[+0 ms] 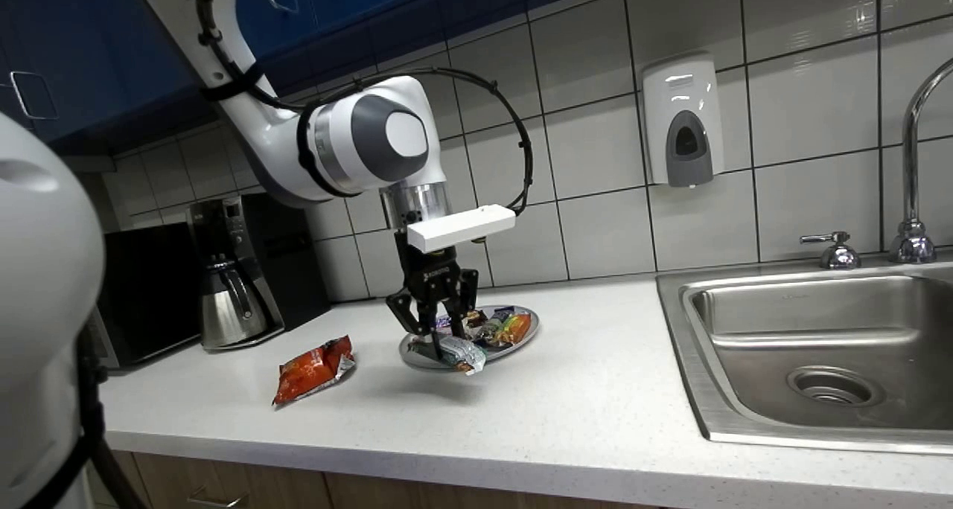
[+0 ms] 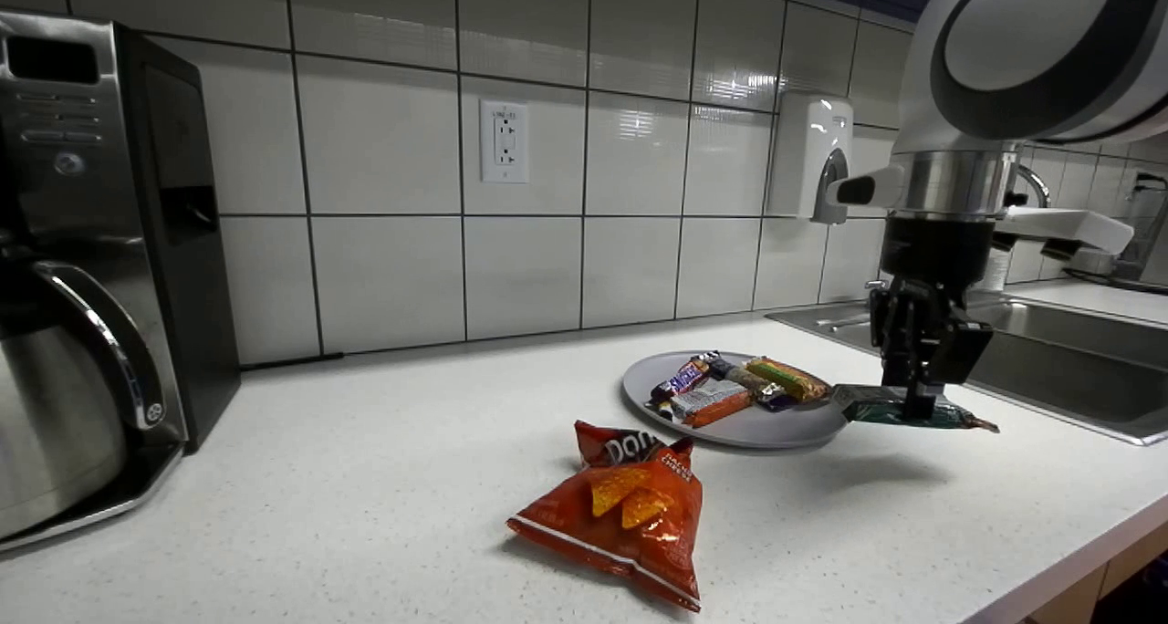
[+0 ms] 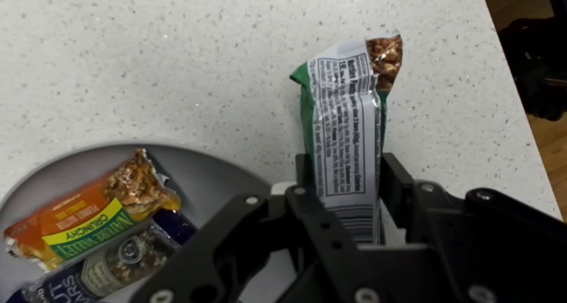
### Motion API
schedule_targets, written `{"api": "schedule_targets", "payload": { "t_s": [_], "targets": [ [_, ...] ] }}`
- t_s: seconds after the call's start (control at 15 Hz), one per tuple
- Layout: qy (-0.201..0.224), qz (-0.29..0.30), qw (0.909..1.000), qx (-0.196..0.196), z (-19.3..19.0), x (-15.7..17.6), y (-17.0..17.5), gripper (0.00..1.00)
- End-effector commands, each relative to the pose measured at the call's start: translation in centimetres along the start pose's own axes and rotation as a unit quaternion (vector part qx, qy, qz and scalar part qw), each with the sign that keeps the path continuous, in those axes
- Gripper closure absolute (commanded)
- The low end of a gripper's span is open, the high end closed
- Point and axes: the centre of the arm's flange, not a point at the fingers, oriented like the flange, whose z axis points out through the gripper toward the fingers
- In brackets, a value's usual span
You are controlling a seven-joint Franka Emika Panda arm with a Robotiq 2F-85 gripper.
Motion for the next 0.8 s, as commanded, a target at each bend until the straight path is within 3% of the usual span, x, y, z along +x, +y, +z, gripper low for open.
{"api": "schedule_targets", "payload": {
  "t_s": [0.0, 0.73],
  "targets": [
    [-0.001, -0.031, 0.9995, 0.007, -0.3, 1.4, 2.2, 0.84],
    [-0.011, -0.06, 0.9981, 0.009, 2.0, 5.8, 5.5, 0.84]
  ]
}}
